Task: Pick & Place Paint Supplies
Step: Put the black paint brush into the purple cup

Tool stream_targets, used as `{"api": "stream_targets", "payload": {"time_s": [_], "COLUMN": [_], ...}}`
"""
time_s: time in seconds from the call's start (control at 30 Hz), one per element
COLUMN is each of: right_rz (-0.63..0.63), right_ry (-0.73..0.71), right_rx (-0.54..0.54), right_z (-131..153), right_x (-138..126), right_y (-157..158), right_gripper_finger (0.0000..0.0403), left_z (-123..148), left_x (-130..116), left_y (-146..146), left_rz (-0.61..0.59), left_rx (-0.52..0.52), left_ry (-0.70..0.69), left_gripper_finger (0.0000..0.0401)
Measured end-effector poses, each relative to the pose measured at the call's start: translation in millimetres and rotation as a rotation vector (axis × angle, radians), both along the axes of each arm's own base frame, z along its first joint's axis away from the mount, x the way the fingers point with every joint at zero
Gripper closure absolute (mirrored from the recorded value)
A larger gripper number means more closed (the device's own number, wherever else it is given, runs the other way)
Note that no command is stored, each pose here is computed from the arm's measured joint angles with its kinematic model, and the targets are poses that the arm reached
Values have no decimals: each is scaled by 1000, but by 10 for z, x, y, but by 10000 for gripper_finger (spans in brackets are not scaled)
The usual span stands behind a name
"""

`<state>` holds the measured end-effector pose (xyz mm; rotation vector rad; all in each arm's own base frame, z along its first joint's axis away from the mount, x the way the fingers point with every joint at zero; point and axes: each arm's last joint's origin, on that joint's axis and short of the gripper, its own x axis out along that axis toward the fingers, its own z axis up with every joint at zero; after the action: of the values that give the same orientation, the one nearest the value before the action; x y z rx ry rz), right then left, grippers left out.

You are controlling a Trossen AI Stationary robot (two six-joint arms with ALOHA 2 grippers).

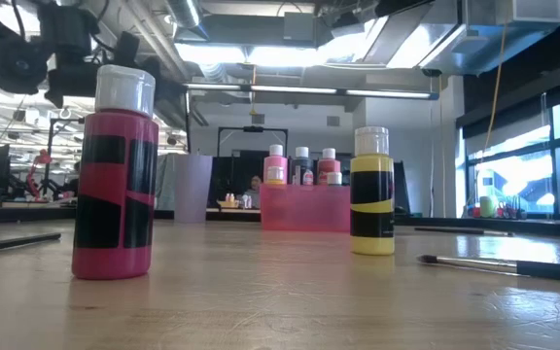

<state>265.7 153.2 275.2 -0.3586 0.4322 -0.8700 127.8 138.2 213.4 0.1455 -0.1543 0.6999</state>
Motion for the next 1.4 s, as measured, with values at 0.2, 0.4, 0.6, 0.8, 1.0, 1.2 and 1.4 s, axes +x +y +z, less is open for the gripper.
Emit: {"api": "stream_targets", "payload": {"time_s": [0.2, 0.4, 0.6, 0.8, 1.0, 1.2, 1.4], "right_rz": [0, 0, 0, 0, 0, 0, 0], "right_ry": [2, 2, 2, 2, 2, -3, -4], "right_rx": [3, 3, 3, 3, 3, 6, 6], "right_z": [-1, -1, -1, -1, -1, -1, -1], "right_x": [1, 1, 1, 1, 0, 4, 5], "right_y": [-1, 0, -1, -1, 0, 2, 2], "right_gripper_finger": [231, 231, 231, 231, 231, 231, 231], "left_z": [-99, -169, -196, -228, -281, -317, -348], "left_x": [53, 80, 83, 87, 102, 112, 120], "left_y": [61, 94, 112, 129, 147, 160, 171], "left_rz": [0, 5, 38, 65, 65, 71, 74], "left_rx": [-34, -64, -87, -113, -137, -150, -171], "left_ry": [17, 35, 34, 33, 51, 63, 64], "left_gripper_finger": [397, 397, 391, 385, 384, 384, 383]}}
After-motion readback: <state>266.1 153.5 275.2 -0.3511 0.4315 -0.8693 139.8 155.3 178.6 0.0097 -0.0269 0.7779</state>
